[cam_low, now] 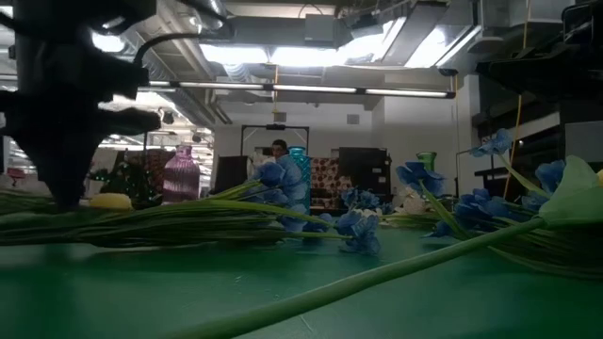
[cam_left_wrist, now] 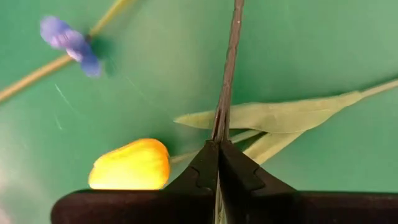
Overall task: Sort flowers into vase by color
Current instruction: Put the top left white flowers into the violet vase
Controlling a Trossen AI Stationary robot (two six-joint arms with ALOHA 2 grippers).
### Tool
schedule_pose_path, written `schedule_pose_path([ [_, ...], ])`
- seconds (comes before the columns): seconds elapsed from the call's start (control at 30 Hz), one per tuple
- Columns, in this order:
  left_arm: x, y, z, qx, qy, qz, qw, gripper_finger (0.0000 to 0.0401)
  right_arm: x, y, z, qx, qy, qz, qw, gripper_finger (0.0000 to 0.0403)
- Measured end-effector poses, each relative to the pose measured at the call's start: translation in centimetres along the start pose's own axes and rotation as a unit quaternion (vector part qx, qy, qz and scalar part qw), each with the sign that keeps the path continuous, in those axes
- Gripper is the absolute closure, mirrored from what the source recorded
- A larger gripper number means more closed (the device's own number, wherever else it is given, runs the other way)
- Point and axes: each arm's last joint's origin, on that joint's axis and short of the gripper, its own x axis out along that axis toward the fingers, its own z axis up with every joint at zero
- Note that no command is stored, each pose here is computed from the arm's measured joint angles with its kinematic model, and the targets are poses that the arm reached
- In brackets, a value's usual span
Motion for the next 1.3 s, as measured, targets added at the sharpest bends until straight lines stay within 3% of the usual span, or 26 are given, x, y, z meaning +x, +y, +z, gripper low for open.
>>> schedule_pose_path([
  [0.57,-4.6,0.8,2.0,0.034,0.02,0.051,0.998,0.0399,0.0,0.0,0.0,0.0,0.0,0.0,1.0,0.0242],
  [0.93,-7.5,1.6,2.5,0.068,0.045,0.13,0.988,0.0398,0.0,0.0,0.0,0.0,-0.001,-0.001,1.0,0.0242],
  [1.13,-9.7,2.3,2.6,0.084,0.071,0.215,0.97,0.0399,0.0,0.0,0.0,0.0,-0.001,-0.001,1.0,0.0242],
  [1.3,-11.5,3.0,2.2,0.146,0.123,0.295,0.936,0.0399,0.0,0.0,0.0,0.0,-0.001,-0.001,1.0,0.0242],
])
